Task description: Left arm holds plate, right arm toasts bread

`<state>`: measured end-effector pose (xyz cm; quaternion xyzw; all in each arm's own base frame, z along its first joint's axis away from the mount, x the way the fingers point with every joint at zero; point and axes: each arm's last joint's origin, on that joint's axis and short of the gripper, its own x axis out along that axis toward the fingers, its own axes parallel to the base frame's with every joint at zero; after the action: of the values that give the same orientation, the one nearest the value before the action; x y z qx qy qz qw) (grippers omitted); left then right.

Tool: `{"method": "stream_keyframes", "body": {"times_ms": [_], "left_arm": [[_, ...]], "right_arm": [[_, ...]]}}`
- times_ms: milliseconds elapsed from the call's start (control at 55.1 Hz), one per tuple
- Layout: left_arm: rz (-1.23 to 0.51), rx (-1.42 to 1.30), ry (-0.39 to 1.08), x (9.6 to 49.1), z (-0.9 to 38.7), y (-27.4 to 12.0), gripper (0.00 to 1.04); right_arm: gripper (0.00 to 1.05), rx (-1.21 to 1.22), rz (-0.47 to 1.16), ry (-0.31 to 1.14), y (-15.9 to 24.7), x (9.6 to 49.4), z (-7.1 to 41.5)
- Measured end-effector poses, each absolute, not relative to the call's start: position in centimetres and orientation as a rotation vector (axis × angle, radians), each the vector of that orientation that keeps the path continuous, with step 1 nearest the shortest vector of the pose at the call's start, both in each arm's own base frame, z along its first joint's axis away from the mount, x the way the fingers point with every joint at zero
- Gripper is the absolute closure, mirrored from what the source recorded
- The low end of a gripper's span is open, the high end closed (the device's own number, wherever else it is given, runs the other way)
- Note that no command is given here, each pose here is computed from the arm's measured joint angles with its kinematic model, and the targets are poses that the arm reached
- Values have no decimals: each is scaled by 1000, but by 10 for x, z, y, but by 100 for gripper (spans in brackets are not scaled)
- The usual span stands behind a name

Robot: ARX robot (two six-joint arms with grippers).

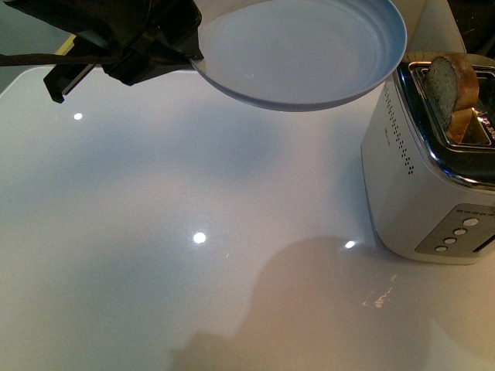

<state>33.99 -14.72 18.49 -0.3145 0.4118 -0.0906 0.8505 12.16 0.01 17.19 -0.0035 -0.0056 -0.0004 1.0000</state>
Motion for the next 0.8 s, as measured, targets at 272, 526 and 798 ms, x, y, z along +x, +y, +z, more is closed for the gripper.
{"method": "stream_keyframes", "body": {"times_ms": [272,526,798], "left_arm": [[-191,-662,867,340,185,-147,102],[-191,-663,866,340,185,-147,102],[-191,-663,866,340,185,-147,102]], "right_arm": [[103,-7,0,-18,0,115,173],[103,-7,0,-19,0,110,173],[103,-7,0,7,0,99,168]]}}
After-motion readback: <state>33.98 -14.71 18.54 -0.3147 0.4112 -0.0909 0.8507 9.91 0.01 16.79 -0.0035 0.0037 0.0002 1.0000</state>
